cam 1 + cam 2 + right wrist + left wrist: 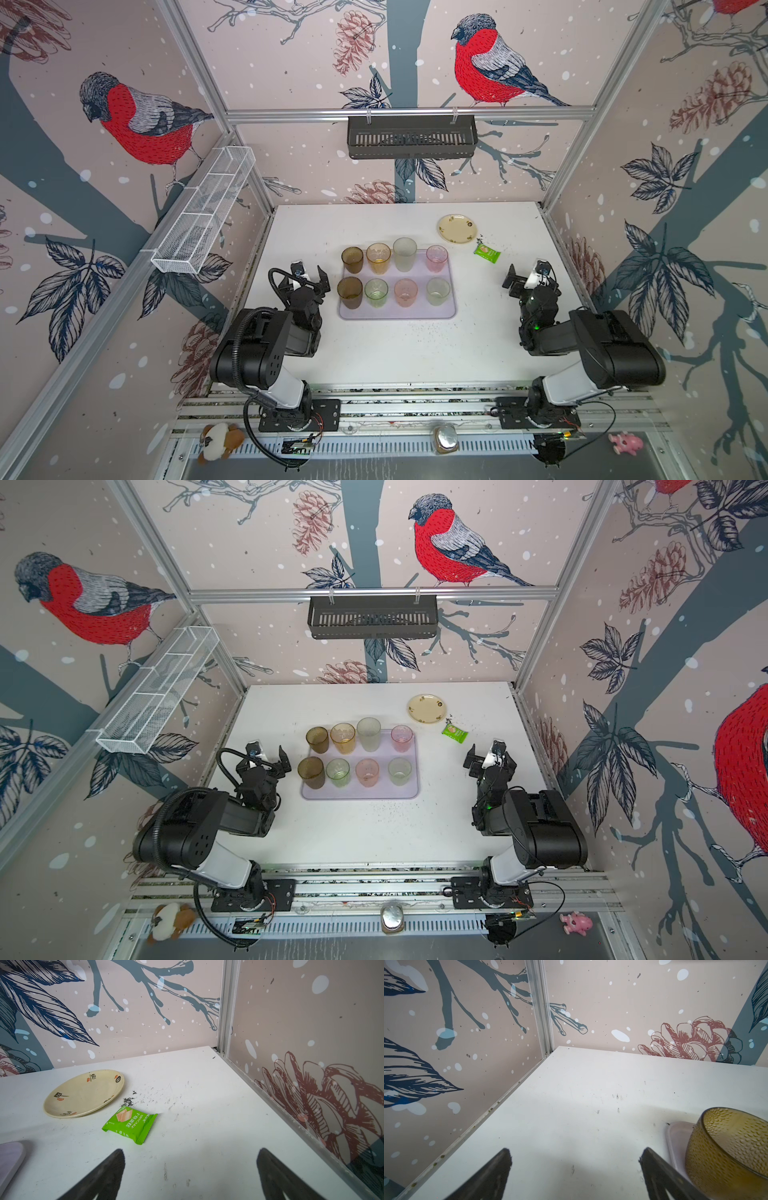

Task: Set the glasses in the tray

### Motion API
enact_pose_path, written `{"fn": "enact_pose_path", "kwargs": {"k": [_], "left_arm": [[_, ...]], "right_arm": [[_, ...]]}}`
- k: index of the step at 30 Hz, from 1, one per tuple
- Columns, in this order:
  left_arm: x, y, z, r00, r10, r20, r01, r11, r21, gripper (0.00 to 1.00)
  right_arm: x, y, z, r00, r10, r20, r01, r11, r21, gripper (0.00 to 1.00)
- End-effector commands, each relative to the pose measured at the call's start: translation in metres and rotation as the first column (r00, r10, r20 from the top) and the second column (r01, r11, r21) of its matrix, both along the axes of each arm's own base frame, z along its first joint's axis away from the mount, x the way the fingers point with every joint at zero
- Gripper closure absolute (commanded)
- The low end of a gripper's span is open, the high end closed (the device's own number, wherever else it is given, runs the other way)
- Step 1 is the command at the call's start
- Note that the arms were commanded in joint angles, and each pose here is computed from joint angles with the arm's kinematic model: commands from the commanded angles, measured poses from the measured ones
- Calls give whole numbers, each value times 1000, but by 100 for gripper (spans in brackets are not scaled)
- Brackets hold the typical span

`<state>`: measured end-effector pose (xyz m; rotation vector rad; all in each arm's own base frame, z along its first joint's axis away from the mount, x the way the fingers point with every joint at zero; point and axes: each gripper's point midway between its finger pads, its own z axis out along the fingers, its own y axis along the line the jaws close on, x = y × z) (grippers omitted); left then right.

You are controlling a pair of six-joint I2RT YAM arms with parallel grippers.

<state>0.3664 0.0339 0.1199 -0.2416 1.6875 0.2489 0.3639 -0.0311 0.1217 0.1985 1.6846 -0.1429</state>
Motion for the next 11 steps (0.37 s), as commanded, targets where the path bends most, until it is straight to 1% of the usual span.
{"fn": "enact_pose_path", "kwargs": {"k": [1, 11], "left_arm": [[1, 0, 13, 998, 2, 56, -2, 1000, -3, 3], [1, 0, 13, 999, 0, 54, 0, 1000, -4, 3]], "right_arm": [[0, -1, 10, 999, -7, 42, 7, 1000, -9, 0], [1, -1, 10, 999, -8, 41, 9, 1000, -9, 0]]}}
